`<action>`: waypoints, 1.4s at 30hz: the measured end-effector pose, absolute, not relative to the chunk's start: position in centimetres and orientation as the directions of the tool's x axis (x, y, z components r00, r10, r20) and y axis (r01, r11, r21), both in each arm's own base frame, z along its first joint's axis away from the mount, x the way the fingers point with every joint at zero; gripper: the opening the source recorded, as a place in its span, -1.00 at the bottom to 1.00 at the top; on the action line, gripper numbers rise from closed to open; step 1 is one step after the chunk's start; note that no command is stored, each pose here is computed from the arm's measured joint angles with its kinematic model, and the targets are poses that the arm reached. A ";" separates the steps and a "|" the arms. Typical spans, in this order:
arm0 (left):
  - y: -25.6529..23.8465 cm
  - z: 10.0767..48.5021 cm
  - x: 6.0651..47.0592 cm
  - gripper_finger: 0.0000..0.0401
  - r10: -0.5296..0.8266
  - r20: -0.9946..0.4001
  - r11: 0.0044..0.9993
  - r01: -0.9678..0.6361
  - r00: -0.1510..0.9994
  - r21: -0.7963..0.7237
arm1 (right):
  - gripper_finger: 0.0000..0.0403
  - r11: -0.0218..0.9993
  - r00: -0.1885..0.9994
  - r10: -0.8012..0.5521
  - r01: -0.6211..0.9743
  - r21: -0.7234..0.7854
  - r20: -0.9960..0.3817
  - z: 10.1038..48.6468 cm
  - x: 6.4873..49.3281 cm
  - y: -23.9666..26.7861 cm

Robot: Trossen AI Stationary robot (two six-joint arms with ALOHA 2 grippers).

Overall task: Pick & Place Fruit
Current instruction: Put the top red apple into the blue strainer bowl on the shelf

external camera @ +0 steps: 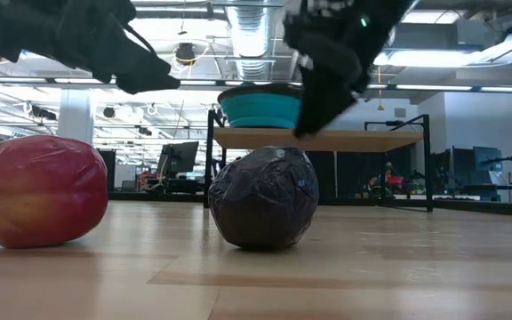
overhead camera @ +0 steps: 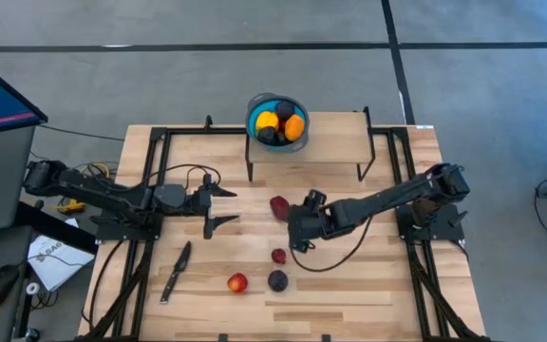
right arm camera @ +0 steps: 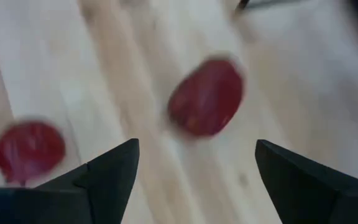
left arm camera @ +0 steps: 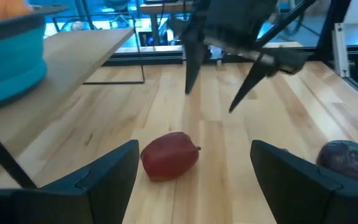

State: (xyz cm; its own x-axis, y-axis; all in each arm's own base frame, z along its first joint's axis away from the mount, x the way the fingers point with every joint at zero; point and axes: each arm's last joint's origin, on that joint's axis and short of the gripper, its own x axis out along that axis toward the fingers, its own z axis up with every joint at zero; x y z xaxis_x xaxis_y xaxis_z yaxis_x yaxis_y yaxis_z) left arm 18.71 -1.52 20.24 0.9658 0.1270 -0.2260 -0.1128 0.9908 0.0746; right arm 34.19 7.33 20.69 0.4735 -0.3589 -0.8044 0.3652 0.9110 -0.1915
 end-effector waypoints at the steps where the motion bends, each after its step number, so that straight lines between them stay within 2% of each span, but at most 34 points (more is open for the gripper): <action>1: -1.5 20.2 18.7 0.50 0.116 -0.226 0.992 -0.102 0.967 0.072 | 0.58 0.915 0.463 -0.341 0.362 -0.177 -0.818 20.1 34.0 7.0; 6: -1.2 19.1 19.6 0.50 0.093 -0.274 0.995 -0.077 0.957 0.068 | 0.63 0.912 0.454 -0.346 0.367 -0.181 -0.821 16.9 33.3 4.7; 9: -0.9 17.9 20.7 0.50 0.108 -0.298 0.993 -0.090 0.949 0.073 | 0.63 0.922 0.510 -0.334 0.353 -0.161 -0.793 15.7 33.4 3.3; 12: -0.9 16.9 21.9 0.50 0.113 -0.278 0.991 -0.089 0.954 0.099 | 0.62 0.950 0.582 -0.263 0.296 -0.101 -0.770 15.4 33.8 2.4; 20: -1.0 14.0 24.0 0.50 0.112 -0.255 0.945 -0.024 0.960 0.325 | 0.58 0.985 0.714 -0.086 0.164 0.047 -0.695 16.3 35.2 1.3; 23: -1.1 13.0 24.8 0.50 0.113 -0.284 0.941 -0.011 0.952 0.339 | 0.57 0.979 0.735 -0.075 0.183 0.091 -0.674 15.7 35.8 1.2; 27: -1.2 12.4 25.9 0.50 0.113 -0.305 0.946 -0.009 0.946 0.323 | 0.57 0.976 0.799 0.064 0.074 0.204 -0.598 15.4 37.1 1.8; 30: -1.2 12.5 26.4 0.50 0.113 -0.299 0.954 -0.020 0.948 0.300 | 0.57 0.984 0.790 0.083 0.034 0.178 -0.608 16.4 37.4 2.3; 32: -1.2 12.6 26.5 0.50 0.113 -0.294 0.961 -0.029 0.949 0.276 | 0.57 0.987 0.762 0.044 0.069 0.147 -0.646 17.6 37.1 2.3; 36: -1.2 12.8 26.5 0.50 0.113 -0.286 0.974 -0.049 0.952 0.222 | 0.57 0.976 0.605 -0.097 0.212 0.043 -0.790 18.3 35.3 1.8; 41: -0.8 12.5 26.4 0.50 0.126 -0.305 0.974 -0.059 0.944 0.219 | 0.57 0.964 0.432 -0.142 0.265 -0.025 -0.891 17.4 33.8 1.3; 42: -0.6 12.4 26.5 0.50 0.131 -0.309 0.973 -0.064 0.942 0.220 | 0.57 0.961 0.432 -0.159 0.273 -0.039 -0.888 16.7 34.2 1.2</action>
